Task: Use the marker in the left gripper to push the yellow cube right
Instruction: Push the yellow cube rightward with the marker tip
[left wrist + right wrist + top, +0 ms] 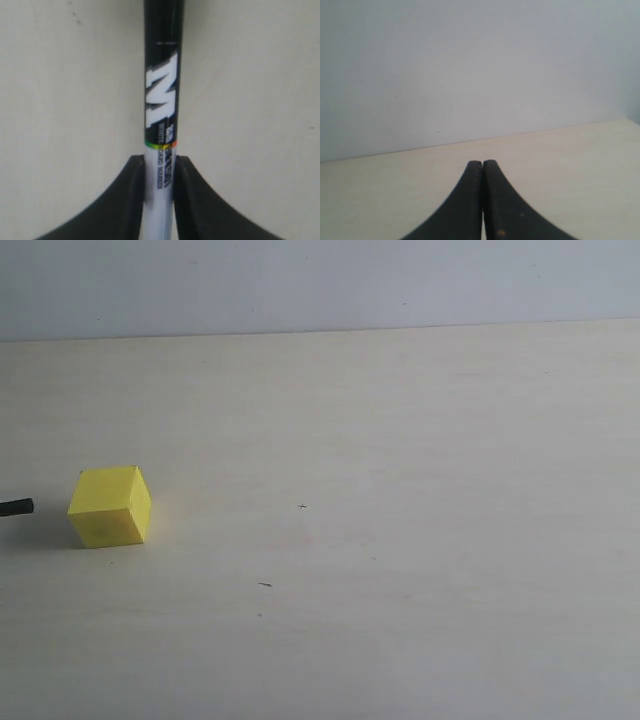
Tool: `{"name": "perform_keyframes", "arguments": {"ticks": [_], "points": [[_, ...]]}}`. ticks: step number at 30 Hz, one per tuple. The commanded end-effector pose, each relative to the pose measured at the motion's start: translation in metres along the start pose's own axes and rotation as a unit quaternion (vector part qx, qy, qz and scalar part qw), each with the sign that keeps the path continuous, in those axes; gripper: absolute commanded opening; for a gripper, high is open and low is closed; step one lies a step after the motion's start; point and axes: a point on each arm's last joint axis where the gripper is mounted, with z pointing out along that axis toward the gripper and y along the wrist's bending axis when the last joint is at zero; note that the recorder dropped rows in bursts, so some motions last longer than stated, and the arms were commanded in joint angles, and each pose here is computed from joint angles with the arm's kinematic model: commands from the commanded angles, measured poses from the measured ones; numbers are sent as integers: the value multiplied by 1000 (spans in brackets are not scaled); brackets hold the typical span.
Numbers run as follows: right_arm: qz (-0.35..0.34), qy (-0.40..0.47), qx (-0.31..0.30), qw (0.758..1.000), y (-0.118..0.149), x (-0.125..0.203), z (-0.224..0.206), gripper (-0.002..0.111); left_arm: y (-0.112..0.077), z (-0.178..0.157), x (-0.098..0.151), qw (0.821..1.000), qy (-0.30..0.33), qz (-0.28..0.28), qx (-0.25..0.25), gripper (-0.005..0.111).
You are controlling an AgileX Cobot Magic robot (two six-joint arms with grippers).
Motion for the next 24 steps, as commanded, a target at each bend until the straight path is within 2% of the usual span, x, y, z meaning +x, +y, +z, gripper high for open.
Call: {"name": "perform_keyframes", "arguments": {"ticks": [1,5,13,16,20,24], "points": [[2,-4,2,1000,0,1,0,0,6,14,-2,998,-5,57,-20,0],[2,-4,2,1000,0,1,0,0,7,22,-4,997,-33,67,-13,0],[2,-4,2,1000,0,1,0,0,10,25,-5,997,-35,65,-24,0],[2,-4,2,1000,0,1,0,0,10,24,-20,996,-47,73,-27,0],[2,-4,2,1000,0,1,0,0,8,20,-53,992,-57,109,-36,0],[2,-4,2,1000,0,1,0,0,11,14,-64,993,-62,90,-37,0]]}}
